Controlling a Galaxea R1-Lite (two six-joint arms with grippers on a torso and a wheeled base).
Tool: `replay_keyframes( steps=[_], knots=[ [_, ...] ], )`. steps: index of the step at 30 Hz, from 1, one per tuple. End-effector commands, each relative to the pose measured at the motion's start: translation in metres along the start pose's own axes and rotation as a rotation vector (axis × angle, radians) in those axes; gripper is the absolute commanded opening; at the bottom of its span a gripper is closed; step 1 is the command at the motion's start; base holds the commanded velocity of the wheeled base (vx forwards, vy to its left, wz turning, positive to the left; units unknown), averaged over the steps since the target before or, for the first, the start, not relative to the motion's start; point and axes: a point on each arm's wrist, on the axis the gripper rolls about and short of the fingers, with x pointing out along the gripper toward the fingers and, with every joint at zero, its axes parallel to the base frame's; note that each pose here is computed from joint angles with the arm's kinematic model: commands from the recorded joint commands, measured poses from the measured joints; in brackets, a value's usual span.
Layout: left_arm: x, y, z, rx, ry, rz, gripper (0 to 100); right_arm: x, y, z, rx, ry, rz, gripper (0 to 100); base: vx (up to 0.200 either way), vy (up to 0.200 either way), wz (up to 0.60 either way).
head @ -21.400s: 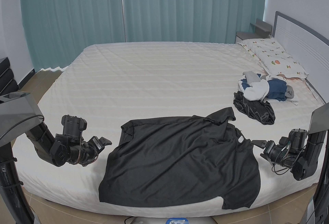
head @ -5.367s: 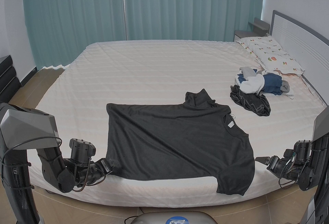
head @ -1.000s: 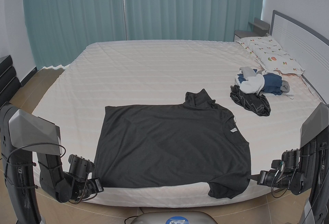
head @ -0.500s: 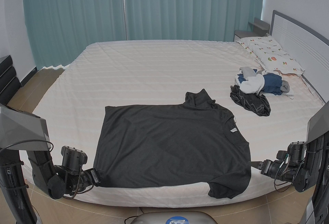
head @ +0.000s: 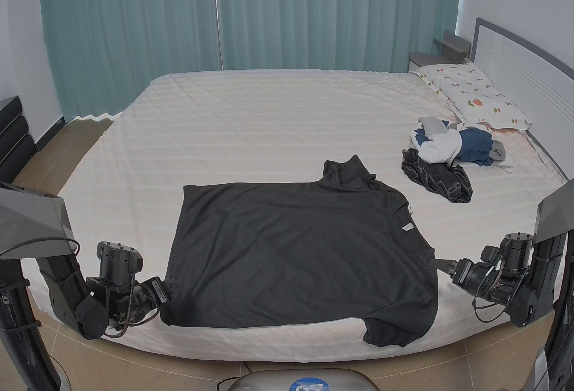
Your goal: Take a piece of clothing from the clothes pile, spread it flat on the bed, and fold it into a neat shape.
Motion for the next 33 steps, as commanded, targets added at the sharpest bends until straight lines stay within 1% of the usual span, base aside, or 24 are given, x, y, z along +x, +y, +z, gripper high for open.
replay_keyframes(
  steps=[1,3,6,16,23,24,26,27,29,30,32,33],
  knots=[
    [0.001,0.001,0.003,-0.009,-0.006,0.000,100,0.002,0.000,0.001,0.008,-0.008,0.007,100,0.000,0.200,0.00],
    [0.001,0.002,0.003,-0.011,0.001,-0.006,100,0.002,0.001,0.002,0.014,-0.010,0.010,100,0.000,0.200,0.00],
    [0.001,0.001,0.002,-0.013,0.019,-0.030,100,0.002,0.002,0.004,0.033,-0.019,0.017,100,0.000,0.000,0.00],
    [0.005,0.001,0.001,-0.023,0.025,-0.033,100,0.005,0.004,0.009,0.026,-0.046,0.022,100,0.000,0.000,0.00],
    [0.005,-0.002,0.001,-0.034,0.026,-0.042,100,0.015,0.006,0.019,0.008,-0.085,0.046,100,0.200,0.000,0.00],
    [0.006,-0.002,0.001,-0.035,0.025,-0.043,100,0.020,0.008,0.024,-0.002,-0.100,0.059,100,0.200,0.000,0.00],
    [0.006,-0.003,0.001,-0.036,0.025,-0.045,100,0.025,0.011,0.026,-0.008,-0.101,0.068,100,0.200,0.000,0.00],
    [0.007,-0.004,0.002,-0.045,0.029,-0.058,100,0.036,0.017,0.031,-0.012,-0.081,0.075,100,0.200,0.000,0.00],
    [0.007,-0.004,0.002,-0.047,0.030,-0.059,100,0.037,0.017,0.032,-0.013,-0.081,0.074,100,0.200,0.000,0.00],
    [0.008,-0.005,0.002,-0.072,0.034,-0.062,100,0.055,0.026,0.045,-0.025,-0.074,0.088,100,0.200,0.000,0.00],
    [0.009,-0.005,0.002,-0.073,0.037,-0.061,100,0.063,0.031,0.051,-0.030,-0.077,0.096,100,0.000,0.000,0.00],
    [0.011,-0.005,0.000,-0.073,0.042,-0.060,100,0.075,0.038,0.058,-0.036,-0.062,0.098,100,0.000,0.000,0.00]
  ],
)
